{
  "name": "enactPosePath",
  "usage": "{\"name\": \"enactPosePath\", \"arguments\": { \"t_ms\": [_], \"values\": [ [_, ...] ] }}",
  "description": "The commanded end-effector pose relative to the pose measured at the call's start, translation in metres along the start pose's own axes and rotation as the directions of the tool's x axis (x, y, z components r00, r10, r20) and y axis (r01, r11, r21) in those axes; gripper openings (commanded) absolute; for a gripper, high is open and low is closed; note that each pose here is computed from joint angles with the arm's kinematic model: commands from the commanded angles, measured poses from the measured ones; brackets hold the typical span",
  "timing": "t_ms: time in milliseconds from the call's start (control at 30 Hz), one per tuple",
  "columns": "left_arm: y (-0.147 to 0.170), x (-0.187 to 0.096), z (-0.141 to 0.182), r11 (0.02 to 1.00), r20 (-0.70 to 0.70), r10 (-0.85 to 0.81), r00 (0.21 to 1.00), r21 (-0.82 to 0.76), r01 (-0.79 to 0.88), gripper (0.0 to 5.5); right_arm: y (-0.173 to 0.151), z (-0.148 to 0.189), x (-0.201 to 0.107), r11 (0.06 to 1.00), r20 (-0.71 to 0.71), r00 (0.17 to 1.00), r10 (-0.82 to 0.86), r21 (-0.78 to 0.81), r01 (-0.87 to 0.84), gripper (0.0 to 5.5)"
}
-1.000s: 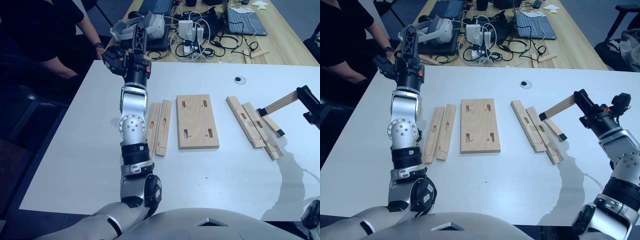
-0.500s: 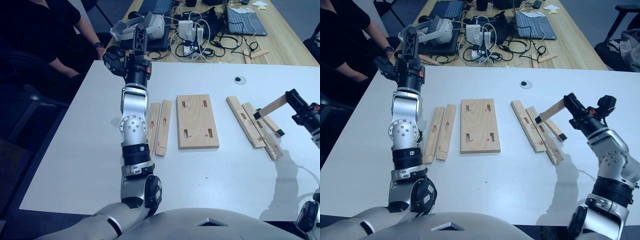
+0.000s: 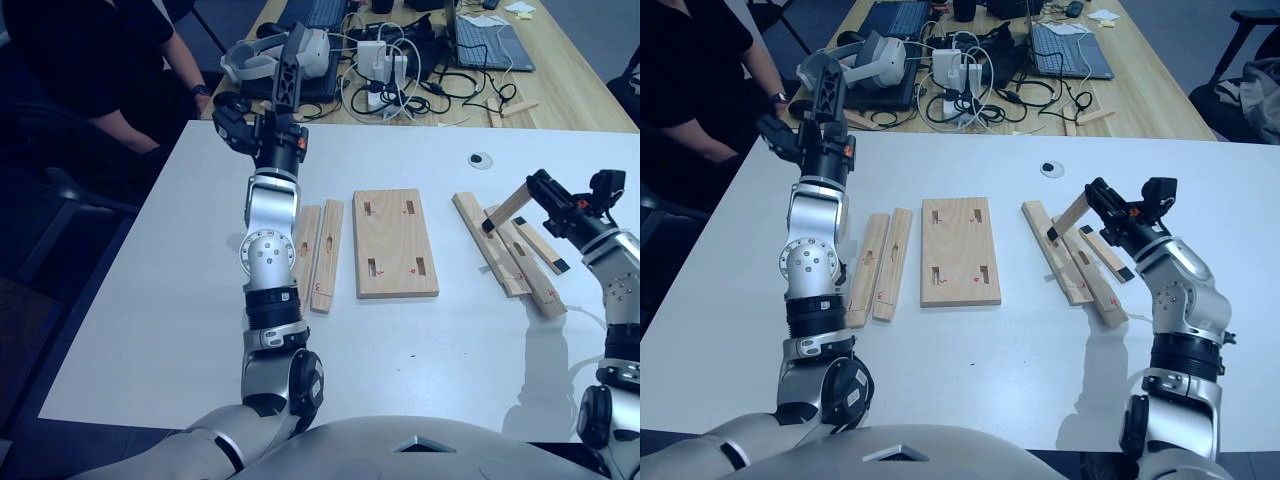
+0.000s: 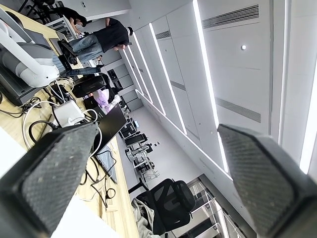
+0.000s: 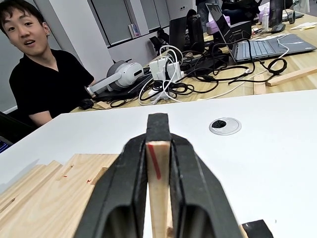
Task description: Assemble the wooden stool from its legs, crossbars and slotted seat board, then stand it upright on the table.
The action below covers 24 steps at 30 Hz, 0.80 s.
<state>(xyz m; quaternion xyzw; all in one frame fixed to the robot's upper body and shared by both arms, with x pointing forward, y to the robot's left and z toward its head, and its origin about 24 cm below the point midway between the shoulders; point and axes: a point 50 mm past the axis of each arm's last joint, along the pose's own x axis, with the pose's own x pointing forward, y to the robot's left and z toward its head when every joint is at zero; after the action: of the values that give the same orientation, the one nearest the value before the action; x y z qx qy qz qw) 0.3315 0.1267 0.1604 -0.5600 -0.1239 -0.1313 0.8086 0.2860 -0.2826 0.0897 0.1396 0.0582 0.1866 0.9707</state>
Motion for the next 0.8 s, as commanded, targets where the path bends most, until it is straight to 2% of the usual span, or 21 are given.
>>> {"name": "enactPosePath", "arguments": {
  "t_ms": [33, 200, 533, 700, 800],
  "values": [
    [-0.01, 0.005, -0.005, 1.0, -0.022, -0.027, 0.999, 0.002, 0.027, 4.48, -0.002, -0.01, -0.002, 1.0, -0.004, 1.0, -0.022, -0.015, 0.022, 0.41],
    [-0.01, 0.001, -0.007, 1.0, -0.04, -0.031, 0.999, 0.002, 0.031, 4.48, 0.0, -0.019, -0.006, 0.999, -0.008, 1.0, -0.029, -0.035, 0.029, 0.41],
    [-0.011, 0.0, -0.01, 0.999, -0.073, -0.033, 0.997, 0.003, 0.033, 4.48, 0.023, -0.035, 0.005, 0.954, -0.067, 0.997, 0.031, -0.295, -0.05, 0.41],
    [-0.013, 0.002, -0.012, 0.999, -0.08, -0.037, 0.996, -0.003, 0.037, 4.48, 0.019, -0.045, 0.018, 0.955, -0.051, 0.999, -0.015, -0.298, -0.001, 0.41],
    [-0.013, 0.005, -0.014, 0.999, -0.088, -0.041, 0.995, -0.005, 0.041, 4.48, 0.011, -0.048, 0.031, 0.945, -0.017, 0.994, -0.111, -0.313, 0.1, 0.41]
  ]
}}
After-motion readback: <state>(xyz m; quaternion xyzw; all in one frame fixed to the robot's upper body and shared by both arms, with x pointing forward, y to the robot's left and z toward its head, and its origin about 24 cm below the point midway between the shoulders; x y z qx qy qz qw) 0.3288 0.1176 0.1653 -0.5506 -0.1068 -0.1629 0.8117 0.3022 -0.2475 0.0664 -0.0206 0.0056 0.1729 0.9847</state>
